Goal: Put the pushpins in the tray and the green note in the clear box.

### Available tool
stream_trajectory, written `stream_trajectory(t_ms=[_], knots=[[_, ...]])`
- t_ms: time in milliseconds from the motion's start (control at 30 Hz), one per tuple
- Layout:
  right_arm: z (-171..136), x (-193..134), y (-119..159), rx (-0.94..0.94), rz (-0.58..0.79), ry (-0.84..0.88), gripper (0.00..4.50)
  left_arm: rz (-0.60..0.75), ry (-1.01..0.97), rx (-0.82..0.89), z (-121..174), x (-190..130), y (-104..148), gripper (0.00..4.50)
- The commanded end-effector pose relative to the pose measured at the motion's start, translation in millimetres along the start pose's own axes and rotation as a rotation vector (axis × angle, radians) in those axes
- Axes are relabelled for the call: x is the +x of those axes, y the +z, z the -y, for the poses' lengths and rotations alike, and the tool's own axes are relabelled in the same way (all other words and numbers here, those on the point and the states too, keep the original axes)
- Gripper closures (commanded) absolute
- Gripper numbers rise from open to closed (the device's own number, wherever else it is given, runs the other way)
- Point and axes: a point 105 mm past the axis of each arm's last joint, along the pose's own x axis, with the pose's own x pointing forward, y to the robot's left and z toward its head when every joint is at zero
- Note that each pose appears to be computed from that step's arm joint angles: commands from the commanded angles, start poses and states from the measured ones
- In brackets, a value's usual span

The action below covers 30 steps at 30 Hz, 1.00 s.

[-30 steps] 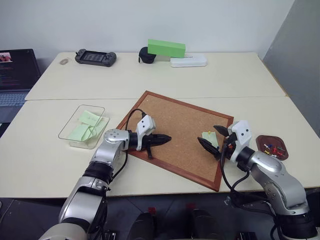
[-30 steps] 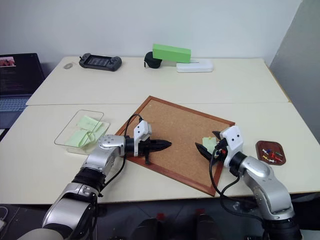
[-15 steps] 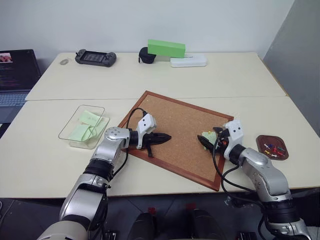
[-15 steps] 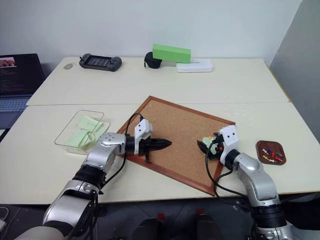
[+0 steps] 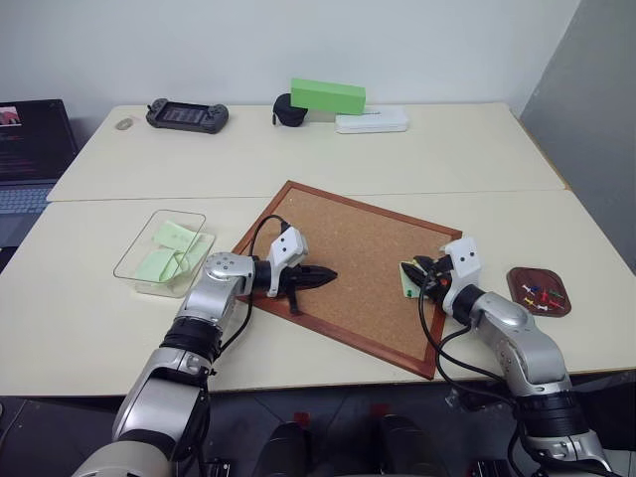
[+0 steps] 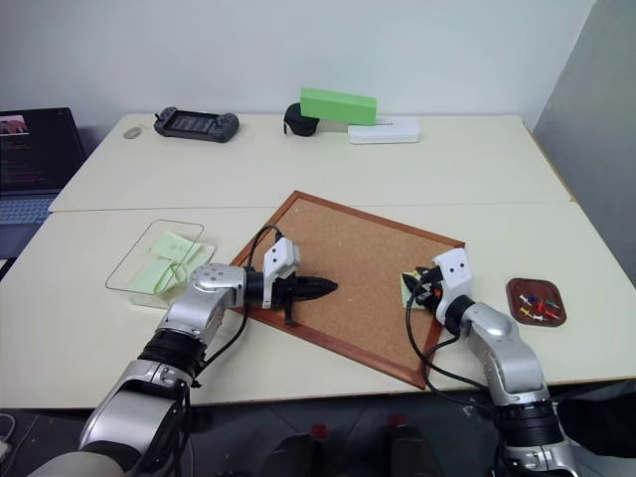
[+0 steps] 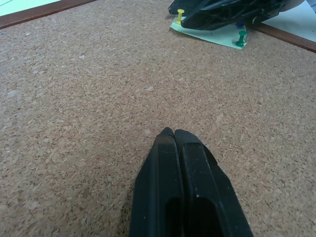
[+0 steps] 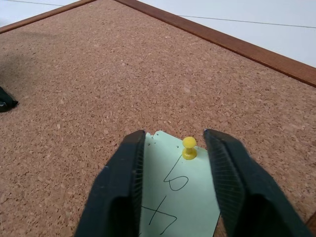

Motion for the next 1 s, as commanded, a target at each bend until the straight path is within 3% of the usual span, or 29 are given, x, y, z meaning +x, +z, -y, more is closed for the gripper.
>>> stream_trajectory(t_ms=[33, 167, 567, 1000], knots=[[2, 2, 10, -0.039, 0.039, -0.01, 3.74, -0.034, 0.001, 0.005, 0, -7, -6, 4.5], [6, 1, 11, -0.035, 0.046, -0.023, 4.48, -0.033, 0.002, 0.007, 1, -7, -7, 4.5], [-5, -6, 36, -0.091, 0.164, 0.016, 4.48, -0.061, 0.002, -0.013, 3, -7, -14, 4.5], [-6, -8, 36, -0.13, 0.162, 0.016, 4.48, -0.059, 0.002, -0.024, 4, -6, -13, 4.5]])
